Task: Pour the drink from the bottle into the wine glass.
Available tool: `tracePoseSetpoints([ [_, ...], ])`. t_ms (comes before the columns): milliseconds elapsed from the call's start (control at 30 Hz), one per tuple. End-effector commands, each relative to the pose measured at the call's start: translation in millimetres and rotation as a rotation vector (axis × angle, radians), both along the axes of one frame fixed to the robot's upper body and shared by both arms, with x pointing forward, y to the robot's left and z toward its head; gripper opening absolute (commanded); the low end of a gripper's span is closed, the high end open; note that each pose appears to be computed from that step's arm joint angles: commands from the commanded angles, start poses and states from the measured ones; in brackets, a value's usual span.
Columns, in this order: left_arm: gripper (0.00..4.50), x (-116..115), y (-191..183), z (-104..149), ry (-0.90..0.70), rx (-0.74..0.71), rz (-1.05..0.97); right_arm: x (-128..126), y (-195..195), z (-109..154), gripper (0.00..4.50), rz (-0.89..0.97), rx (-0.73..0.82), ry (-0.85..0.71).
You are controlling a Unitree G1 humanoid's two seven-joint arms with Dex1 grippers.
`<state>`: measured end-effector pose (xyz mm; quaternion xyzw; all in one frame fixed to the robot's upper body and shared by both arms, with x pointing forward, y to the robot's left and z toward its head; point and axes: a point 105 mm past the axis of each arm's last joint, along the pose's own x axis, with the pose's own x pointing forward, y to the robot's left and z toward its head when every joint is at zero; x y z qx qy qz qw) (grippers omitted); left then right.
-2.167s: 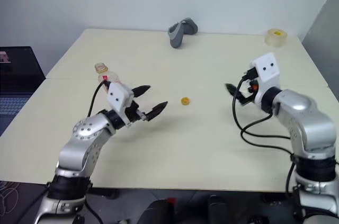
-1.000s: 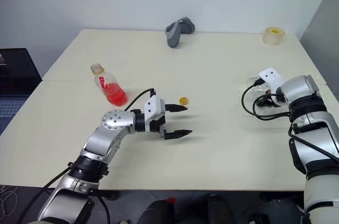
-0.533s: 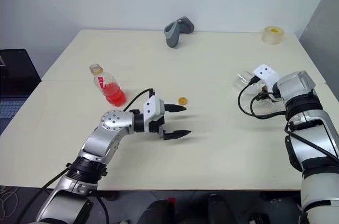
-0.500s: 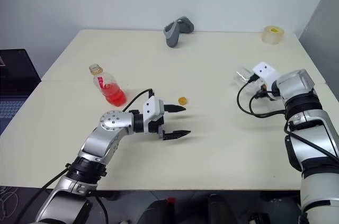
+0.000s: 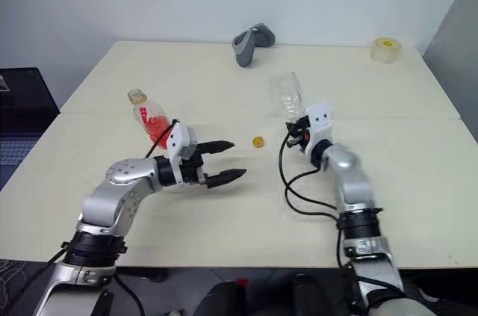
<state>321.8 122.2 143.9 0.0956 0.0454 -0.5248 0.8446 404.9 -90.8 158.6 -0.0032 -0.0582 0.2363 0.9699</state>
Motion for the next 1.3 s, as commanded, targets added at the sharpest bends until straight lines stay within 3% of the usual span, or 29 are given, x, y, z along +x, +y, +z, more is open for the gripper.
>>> tracePoseSetpoints([
  [33,4.50,-2.5,3.9,14.3,-0.038,-0.005,-0.012,3.8,5.7,35.2,0.19,-0.049,0.099,-0.176],
  [300,4.50,0.6,4.1,22.2,-0.053,-0.005,-0.011,7.7,16.1,4.7,0.19,-0.057,0.106,-0.154],
  [667,4.50,-3.2,-2.4,31.6,-0.038,-0.036,-0.052,-16.2,21.4,-41.9,0.19,-0.016,0.095,-0.056],
  [1300,4.50,-18.7,-2.2,32.3,0.002,-0.002,-0.132,-57.7,7.9,-69.6,0.19,0.035,-0.001,-0.003],
])
